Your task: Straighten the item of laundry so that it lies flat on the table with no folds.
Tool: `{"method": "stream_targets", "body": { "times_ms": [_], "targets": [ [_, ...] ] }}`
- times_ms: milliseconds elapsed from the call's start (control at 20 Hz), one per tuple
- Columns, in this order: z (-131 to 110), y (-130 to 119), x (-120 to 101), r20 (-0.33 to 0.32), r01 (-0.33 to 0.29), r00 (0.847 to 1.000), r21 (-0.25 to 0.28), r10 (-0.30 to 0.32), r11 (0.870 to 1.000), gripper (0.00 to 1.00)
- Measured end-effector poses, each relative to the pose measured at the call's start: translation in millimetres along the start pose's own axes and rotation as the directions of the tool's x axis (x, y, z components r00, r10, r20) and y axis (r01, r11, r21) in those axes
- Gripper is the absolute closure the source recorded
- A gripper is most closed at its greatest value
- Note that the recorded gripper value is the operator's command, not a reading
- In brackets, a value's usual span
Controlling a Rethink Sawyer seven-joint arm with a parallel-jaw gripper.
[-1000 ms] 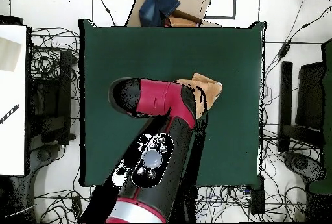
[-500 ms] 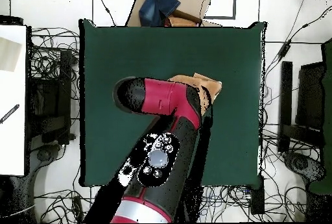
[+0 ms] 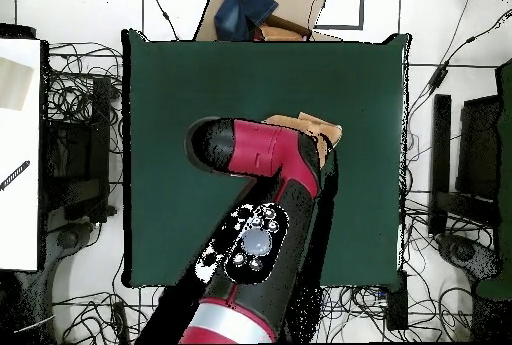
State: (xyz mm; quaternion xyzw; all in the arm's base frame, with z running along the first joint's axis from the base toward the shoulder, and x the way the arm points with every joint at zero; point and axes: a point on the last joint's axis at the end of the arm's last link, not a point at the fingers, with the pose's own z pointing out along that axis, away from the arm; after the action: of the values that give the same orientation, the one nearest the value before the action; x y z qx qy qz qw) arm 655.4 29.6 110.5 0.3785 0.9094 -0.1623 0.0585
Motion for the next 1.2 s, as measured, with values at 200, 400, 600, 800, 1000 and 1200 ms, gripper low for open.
{"method": "stream_targets", "body": {
  "times_ms": [200,400,600,800,1000,1200],
  "targets": [
    [9.8,0.0,-0.2,-0.006,0.002,1.000,0.010,-0.002,1.000,0.00],
    [31.9,0.6,-5.4,-0.015,0.003,1.000,0.029,-0.002,1.000,0.00],
    [66.1,1.9,-22.5,-0.017,-0.002,1.000,0.048,0.003,0.999,0.00],
    [104.6,2.4,-45.9,-0.014,-0.010,1.000,0.061,0.011,0.998,0.00],
    [137.9,3.4,-59.8,-0.012,-0.010,1.000,0.072,0.011,0.997,0.00],
    [162.3,9.2,-57.8,-0.016,0.006,1.000,0.081,-0.005,0.997,0.00]
  ]
}}
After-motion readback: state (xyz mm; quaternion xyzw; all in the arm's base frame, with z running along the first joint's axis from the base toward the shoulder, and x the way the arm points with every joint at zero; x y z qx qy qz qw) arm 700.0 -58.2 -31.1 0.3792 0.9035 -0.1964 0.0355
